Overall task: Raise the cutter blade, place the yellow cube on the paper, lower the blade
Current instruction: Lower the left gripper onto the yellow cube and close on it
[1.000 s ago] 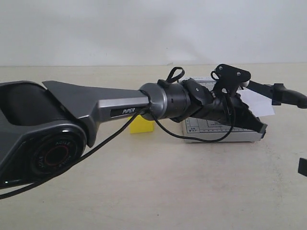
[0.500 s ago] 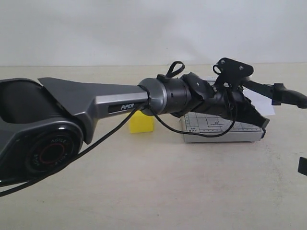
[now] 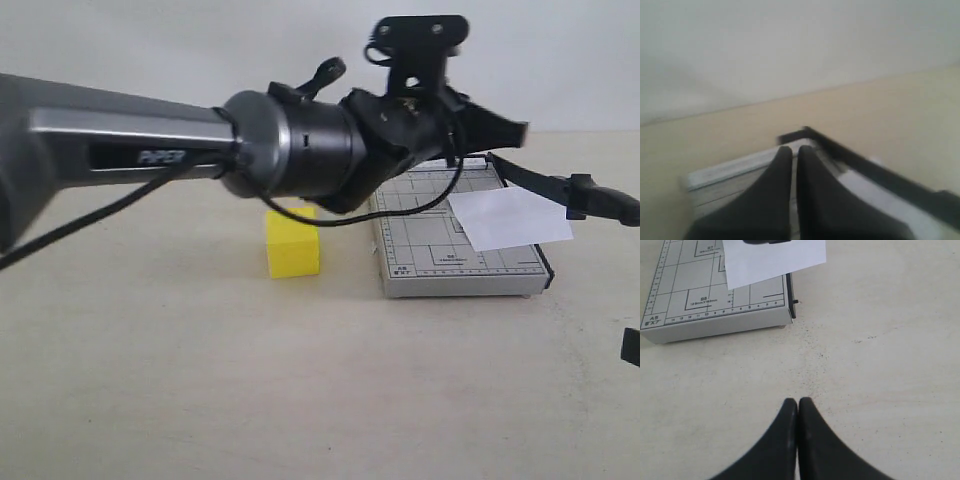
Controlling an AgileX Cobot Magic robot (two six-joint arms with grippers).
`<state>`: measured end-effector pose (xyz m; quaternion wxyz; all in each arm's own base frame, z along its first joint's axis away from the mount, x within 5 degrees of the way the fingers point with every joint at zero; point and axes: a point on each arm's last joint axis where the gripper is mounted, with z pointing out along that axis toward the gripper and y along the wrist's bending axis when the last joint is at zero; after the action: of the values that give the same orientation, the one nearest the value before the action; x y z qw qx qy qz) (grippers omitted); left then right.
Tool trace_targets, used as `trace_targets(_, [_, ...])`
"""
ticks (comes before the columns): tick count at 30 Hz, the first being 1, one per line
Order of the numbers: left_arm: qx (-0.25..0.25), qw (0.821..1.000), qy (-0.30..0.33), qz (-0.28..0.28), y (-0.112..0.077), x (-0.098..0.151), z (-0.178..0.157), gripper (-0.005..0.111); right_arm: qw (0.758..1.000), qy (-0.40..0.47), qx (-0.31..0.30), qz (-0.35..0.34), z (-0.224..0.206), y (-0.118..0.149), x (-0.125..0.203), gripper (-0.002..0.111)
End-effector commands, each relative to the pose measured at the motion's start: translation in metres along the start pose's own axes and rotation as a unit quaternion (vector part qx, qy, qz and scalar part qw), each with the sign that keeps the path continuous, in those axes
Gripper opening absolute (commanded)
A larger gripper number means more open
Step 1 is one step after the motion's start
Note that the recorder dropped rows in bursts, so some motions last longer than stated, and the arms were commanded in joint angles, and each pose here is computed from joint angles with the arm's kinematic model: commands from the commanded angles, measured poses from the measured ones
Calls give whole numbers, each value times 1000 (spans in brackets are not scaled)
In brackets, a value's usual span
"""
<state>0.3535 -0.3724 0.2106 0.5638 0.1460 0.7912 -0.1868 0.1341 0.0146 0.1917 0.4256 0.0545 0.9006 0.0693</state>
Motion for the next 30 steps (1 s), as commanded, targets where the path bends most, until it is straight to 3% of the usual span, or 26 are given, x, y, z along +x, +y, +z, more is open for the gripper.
trace_targets(1, [-161,986,-7,51,26,17,-74,4,1000,-5,0,-1,0,0,-2,0])
trace_targets(4, [-135,989,22,63,25,27,-110,4,1000,-20,-5,-1,0,1,-4,0])
trace_targets(9, [-242,969,27,-47,42,34,-138,4,1000,-11,-2,-1,0,0,-3,0])
trace_targets(12, [-264,961,51,-72,45,43,-138,4,1000,-8,-1,-1,0,0,-2,0])
trace_targets(26, [-261,956,119,-66,42,85,-120,5,1000,-4,0,-1,0,0,-2,0])
trace_targets(30, [-241,957,145,-74,39,97,-115,18,1000,-4,0,0,0,0,-2,0])
